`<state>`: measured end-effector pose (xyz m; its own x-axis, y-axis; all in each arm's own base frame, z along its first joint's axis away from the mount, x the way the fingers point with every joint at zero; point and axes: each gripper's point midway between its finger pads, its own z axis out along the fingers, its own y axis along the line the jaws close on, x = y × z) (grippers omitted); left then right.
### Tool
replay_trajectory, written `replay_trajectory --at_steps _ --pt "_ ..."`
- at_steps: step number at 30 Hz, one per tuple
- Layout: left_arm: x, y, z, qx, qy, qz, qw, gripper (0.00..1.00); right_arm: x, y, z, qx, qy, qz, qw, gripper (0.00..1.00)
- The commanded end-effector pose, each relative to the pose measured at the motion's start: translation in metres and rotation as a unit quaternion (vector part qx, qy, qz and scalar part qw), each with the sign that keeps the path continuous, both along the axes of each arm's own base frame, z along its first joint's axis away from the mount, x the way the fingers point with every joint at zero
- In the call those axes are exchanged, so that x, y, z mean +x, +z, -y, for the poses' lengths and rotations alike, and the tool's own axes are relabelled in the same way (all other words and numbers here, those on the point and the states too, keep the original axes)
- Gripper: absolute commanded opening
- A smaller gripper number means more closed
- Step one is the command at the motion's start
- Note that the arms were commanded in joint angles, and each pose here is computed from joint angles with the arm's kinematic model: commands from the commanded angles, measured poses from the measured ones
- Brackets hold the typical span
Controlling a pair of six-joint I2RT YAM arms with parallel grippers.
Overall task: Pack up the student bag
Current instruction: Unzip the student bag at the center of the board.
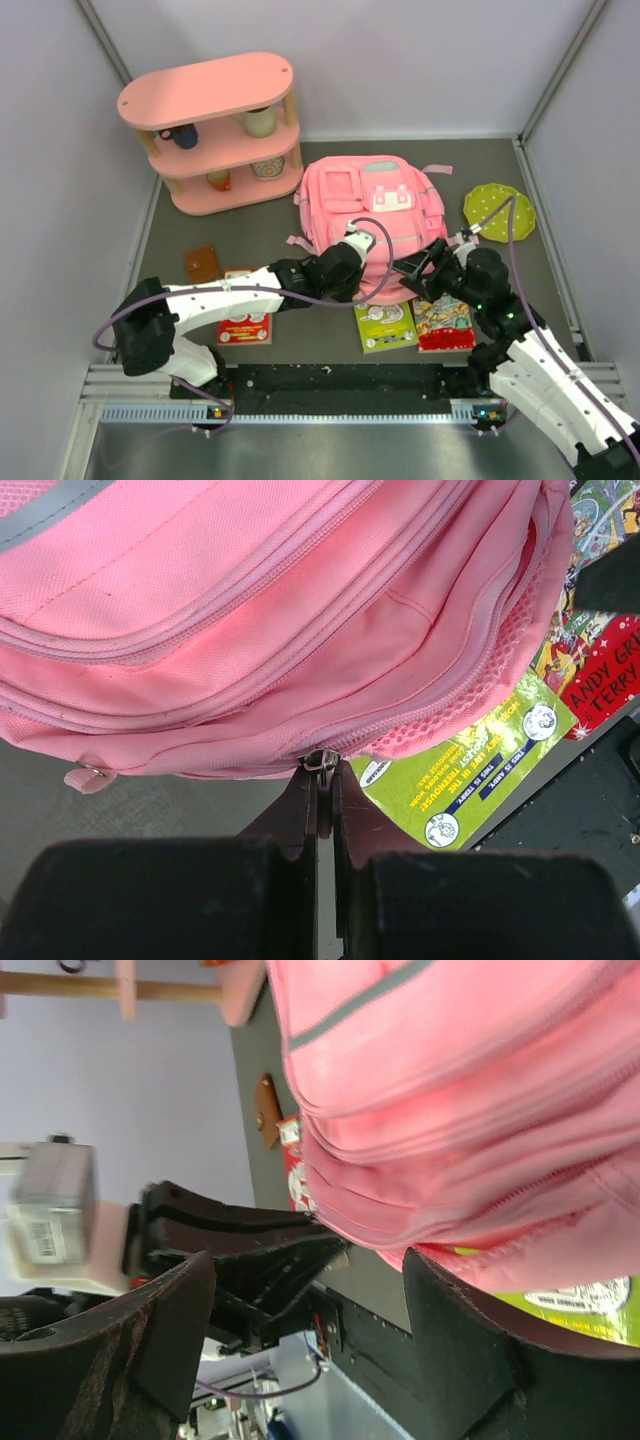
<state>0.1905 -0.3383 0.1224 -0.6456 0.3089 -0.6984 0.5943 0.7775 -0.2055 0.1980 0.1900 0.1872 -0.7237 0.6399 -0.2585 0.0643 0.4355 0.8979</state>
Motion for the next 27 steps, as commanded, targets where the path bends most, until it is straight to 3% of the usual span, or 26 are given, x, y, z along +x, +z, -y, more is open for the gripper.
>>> replay_trajectory --at_steps 1,8,16,19,22,23,24,27 --pt "0.014 0.043 0.019 -0.076 0.012 0.047 0.996 0.0 -0.018 -0.014 -0.014 0.026 0.033 -0.054 0.998 0.75" --pt "0.011 0.055 0.027 -0.099 -0.005 0.051 0.994 0.0 -0.006 -0.031 -0.025 0.06 0.013 -0.085 0.995 0.78" --pt "-0.006 0.057 0.034 -0.116 -0.053 0.044 0.991 0.0 0.026 -0.029 -0.046 0.069 0.022 -0.067 0.995 0.74" --pt "-0.01 0.062 0.037 -0.125 -0.065 0.049 0.989 0.0 0.033 -0.03 -0.051 0.067 0.024 -0.065 0.995 0.6" --pt "-0.008 0.062 0.034 -0.12 -0.062 0.058 0.989 0.0 0.037 -0.029 -0.045 0.05 0.01 -0.048 0.998 0.28" --pt "-0.008 0.06 0.031 -0.112 -0.061 0.058 0.99 0.0 0.038 -0.035 -0.039 0.035 -0.005 -0.055 0.998 0.07" --pt "-0.006 0.057 0.027 -0.104 -0.054 0.062 0.991 0.0 0.038 -0.029 -0.036 0.033 -0.01 -0.039 0.999 0.0" --pt "0.01 0.037 -0.003 -0.042 0.012 0.076 0.996 0.0 0.041 -0.028 -0.022 -0.006 -0.034 -0.021 0.999 0.0"
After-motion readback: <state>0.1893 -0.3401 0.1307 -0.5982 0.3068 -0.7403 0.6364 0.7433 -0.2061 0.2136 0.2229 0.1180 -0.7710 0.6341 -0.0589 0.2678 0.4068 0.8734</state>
